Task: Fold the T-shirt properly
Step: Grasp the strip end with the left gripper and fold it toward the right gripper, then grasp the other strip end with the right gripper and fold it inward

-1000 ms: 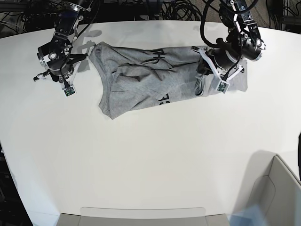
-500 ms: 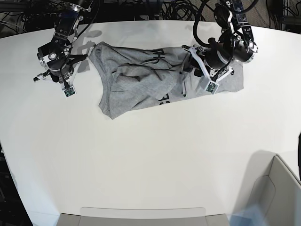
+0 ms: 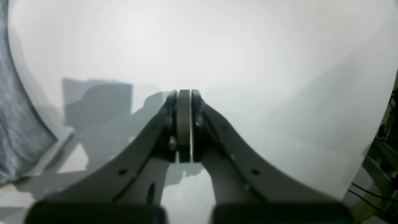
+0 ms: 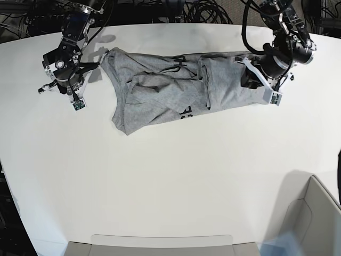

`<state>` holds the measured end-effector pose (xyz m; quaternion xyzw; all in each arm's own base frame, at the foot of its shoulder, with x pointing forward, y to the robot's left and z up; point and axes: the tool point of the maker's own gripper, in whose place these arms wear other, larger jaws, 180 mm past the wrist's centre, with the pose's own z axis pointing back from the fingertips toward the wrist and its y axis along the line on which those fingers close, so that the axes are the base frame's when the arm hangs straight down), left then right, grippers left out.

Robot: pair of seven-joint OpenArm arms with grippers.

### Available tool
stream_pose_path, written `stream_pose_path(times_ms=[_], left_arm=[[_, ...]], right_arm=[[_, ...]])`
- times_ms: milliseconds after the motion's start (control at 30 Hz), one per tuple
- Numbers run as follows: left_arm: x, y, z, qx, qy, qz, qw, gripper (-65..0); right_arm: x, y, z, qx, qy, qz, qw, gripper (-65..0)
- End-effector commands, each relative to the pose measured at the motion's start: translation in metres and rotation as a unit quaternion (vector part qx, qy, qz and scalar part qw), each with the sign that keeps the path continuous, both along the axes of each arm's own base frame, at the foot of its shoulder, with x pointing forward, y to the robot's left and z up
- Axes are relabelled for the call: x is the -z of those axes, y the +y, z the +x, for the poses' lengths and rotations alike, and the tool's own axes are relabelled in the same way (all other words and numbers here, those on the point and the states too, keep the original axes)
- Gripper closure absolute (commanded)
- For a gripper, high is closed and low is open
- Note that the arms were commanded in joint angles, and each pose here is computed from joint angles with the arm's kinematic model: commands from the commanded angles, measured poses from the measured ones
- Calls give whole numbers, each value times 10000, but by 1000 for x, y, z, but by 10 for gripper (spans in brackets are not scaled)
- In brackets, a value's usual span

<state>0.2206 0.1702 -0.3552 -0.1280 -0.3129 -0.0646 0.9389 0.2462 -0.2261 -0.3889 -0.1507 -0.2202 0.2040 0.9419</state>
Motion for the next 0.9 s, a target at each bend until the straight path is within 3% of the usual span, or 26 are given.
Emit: stream_pose_path(times_ms=[0, 200, 400, 500, 667, 800, 867], left_arm=[[-3, 5, 2, -16, -68, -2, 10000, -90], [33, 14, -12, -86, 516, -184, 9985, -56], [47, 12, -19, -117, 752, -328, 9966, -56], [47, 12, -18, -116, 736, -328, 9967, -56], [46, 12, -16, -116, 714, -328, 9968, -56], [46, 11, -16, -110, 728, -333, 9967, -56], [46, 11, -16, -110, 728, -333, 9967, -56]], right_arm=[[-12, -1, 12, -83, -197, -50, 9998, 0], [-33, 15, 38, -48, -628, 125, 9979, 0], [-72, 31, 43, -50, -664, 200, 9976, -233], [-83, 36, 40, -4, -594, 422, 9973, -291], [-76, 40, 45, -1, -732, 1187, 9902, -287], [-43, 56, 40, -36, -361, 1931, 9805, -287], [-23, 72, 37, -93, -107, 2442, 9696, -287]])
